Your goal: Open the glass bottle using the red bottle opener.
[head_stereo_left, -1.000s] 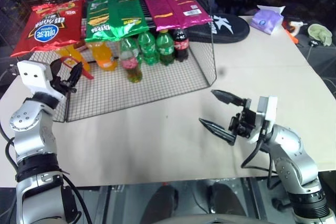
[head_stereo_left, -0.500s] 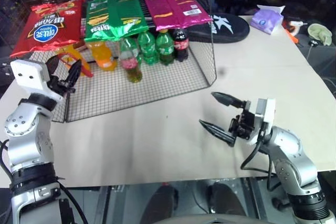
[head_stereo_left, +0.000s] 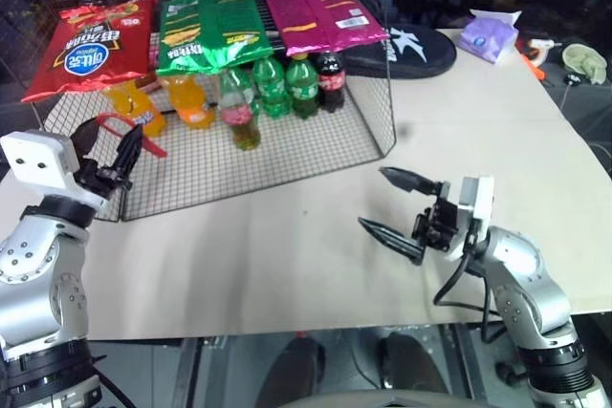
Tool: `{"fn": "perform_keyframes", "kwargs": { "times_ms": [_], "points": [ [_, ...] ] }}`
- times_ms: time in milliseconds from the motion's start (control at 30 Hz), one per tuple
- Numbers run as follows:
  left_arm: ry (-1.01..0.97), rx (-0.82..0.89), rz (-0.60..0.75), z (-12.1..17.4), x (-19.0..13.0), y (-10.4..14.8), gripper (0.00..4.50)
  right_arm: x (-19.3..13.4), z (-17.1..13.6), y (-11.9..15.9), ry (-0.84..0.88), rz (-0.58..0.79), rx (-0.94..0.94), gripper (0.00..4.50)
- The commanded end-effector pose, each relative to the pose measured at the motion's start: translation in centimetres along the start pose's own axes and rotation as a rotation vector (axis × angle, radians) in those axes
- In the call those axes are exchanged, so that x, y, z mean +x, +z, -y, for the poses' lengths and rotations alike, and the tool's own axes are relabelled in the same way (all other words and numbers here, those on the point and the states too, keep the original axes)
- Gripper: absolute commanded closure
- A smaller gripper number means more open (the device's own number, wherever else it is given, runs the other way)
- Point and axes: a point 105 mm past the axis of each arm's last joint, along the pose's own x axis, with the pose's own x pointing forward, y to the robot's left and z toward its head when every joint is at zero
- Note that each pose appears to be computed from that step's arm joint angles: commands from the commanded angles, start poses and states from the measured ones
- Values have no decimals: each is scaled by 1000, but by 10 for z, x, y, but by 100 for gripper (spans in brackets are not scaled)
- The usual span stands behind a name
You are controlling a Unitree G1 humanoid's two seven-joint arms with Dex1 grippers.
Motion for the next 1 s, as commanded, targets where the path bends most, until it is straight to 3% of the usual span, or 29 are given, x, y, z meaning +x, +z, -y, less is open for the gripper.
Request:
{"fn": "perform_keyframes", "kwargs": {
  "times_ms": [33, 200, 367, 467, 633, 1000],
  "points": [
    [-89, -59, 50, 24, 2, 18, 227, 9, 1, 7, 12, 19, -20, 0],
    [-249, -203, 20, 75, 12, 9, 227, 24, 11, -3, -54, -69, 9, 0],
    [-455, -367, -20, 138, 23, -5, 227, 49, 3, -19, 9, -191, -1, 0],
    [-490, -444, -12, 158, 30, -5, 227, 58, 5, -25, -25, -228, 50, 0],
    [-531, -510, 6, 181, 38, -4, 227, 66, 6, -37, -97, -288, 105, 0],
    [-656, -475, 15, 198, 40, 2, 227, 76, 15, -51, -133, -407, 61, 0]
  ]
}}
